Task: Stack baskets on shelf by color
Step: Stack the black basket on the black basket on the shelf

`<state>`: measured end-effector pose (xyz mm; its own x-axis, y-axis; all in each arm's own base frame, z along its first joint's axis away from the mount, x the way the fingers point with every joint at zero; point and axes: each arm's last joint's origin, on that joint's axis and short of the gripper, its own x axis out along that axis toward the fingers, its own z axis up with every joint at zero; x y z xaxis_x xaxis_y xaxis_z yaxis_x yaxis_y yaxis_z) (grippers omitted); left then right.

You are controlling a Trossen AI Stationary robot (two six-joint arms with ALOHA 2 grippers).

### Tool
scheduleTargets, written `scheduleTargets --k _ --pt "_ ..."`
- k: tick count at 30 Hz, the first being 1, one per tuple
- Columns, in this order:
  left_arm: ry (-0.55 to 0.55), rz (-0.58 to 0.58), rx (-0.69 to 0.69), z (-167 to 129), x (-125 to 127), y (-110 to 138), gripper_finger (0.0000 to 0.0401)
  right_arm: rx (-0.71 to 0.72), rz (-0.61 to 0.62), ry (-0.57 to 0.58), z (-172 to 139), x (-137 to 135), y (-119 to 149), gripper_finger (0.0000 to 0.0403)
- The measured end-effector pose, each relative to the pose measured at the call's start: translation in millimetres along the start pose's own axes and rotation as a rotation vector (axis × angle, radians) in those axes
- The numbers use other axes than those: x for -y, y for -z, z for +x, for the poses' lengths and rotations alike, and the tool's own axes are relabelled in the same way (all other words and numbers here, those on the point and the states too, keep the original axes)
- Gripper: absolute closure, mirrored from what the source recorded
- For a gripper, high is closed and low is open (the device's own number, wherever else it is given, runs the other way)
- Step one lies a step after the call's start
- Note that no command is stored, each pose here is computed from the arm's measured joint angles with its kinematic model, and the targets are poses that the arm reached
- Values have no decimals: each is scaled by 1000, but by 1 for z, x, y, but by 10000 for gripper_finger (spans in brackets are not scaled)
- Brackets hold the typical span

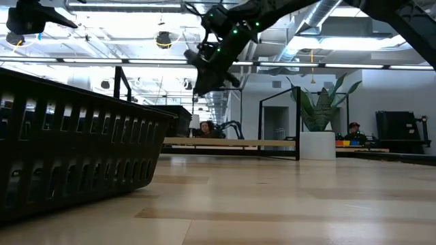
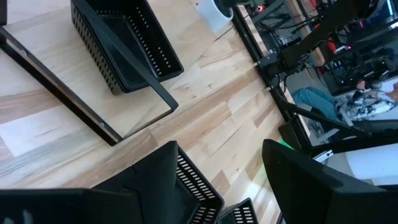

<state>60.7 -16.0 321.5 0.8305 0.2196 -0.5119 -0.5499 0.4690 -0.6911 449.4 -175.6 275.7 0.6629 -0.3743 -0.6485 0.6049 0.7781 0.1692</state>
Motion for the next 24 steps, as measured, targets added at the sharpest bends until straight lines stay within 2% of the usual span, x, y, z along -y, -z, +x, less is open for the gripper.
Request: scheduleTargets --k 2,4,8,12,16,24 --pt "0 2 0 0 0 0 175 -13 -43 -133 -1 -6 -1 306" --pt "-1 11 0 0 0 0 175 -32 -154 -237 -3 -22 4 306" --pt "-2 27 1 0 0 0 175 -26 -360 -318 -10 -59 19 306" --pt "-2 29 1 0 0 0 175 -4 -435 -303 -7 -87 33 306" --pt "-2 29 1 0 0 0 175 -48 -471 -262 7 -101 54 306" --pt "-1 18 -4 0 0 0 175 -151 -492 -199 12 -99 68 306"
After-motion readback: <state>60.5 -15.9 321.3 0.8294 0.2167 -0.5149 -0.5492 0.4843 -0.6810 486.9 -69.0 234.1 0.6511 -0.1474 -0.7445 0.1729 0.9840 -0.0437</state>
